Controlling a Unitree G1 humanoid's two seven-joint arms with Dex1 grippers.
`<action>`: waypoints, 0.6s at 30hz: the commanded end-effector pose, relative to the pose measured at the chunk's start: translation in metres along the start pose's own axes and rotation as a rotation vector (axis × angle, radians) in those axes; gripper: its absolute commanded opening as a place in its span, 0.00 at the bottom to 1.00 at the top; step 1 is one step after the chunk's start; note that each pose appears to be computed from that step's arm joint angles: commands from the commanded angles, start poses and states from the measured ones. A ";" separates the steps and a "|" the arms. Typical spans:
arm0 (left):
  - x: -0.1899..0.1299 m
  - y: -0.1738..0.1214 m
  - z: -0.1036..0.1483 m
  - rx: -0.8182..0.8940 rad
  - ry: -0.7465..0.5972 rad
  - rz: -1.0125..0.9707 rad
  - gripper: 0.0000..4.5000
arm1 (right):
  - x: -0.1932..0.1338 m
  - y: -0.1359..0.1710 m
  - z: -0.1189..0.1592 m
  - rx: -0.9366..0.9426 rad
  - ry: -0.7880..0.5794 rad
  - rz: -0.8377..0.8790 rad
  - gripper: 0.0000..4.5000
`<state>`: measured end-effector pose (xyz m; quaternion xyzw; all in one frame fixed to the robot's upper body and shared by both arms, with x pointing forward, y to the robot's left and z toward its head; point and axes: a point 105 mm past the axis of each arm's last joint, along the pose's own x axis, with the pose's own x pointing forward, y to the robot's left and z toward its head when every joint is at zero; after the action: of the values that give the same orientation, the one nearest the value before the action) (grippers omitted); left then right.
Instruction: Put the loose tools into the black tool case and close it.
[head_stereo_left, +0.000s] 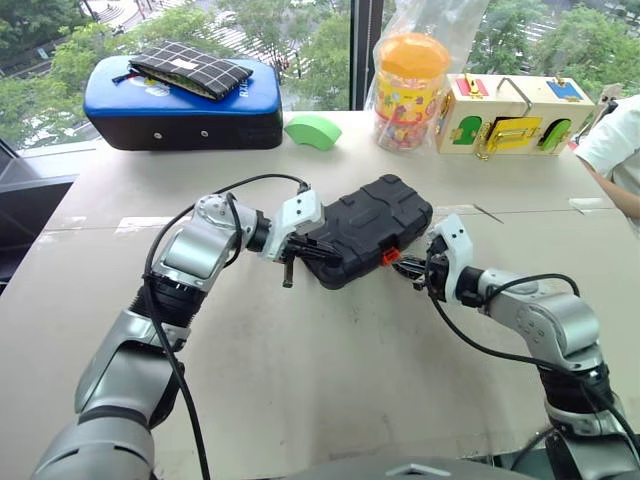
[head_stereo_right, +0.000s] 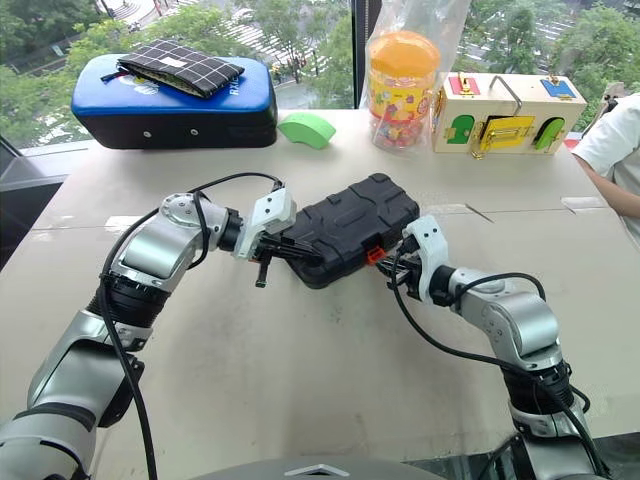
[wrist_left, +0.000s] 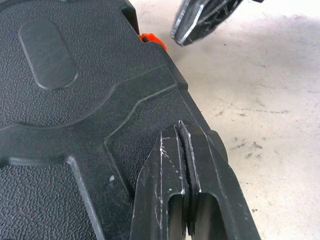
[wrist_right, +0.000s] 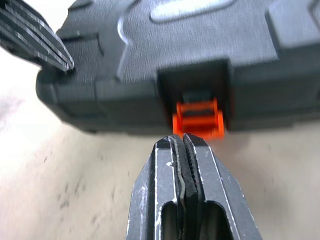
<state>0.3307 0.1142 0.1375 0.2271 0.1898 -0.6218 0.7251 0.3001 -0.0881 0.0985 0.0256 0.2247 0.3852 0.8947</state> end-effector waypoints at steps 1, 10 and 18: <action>0.007 -0.004 -0.022 -0.056 0.067 -0.013 0.00 | 0.004 -0.006 0.001 -0.012 0.001 -0.055 0.00; 0.013 -0.005 -0.027 -0.048 0.088 -0.024 0.00 | 0.033 -0.020 0.018 0.044 -0.079 -0.090 0.00; 0.015 -0.006 -0.035 -0.050 0.096 -0.025 0.00 | 0.024 -0.014 0.046 0.115 -0.216 -0.057 0.00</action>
<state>0.3332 0.1132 0.1348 0.2377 0.1769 -0.6243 0.7228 0.3353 -0.0775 0.0756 0.0982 0.2469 0.3259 0.9073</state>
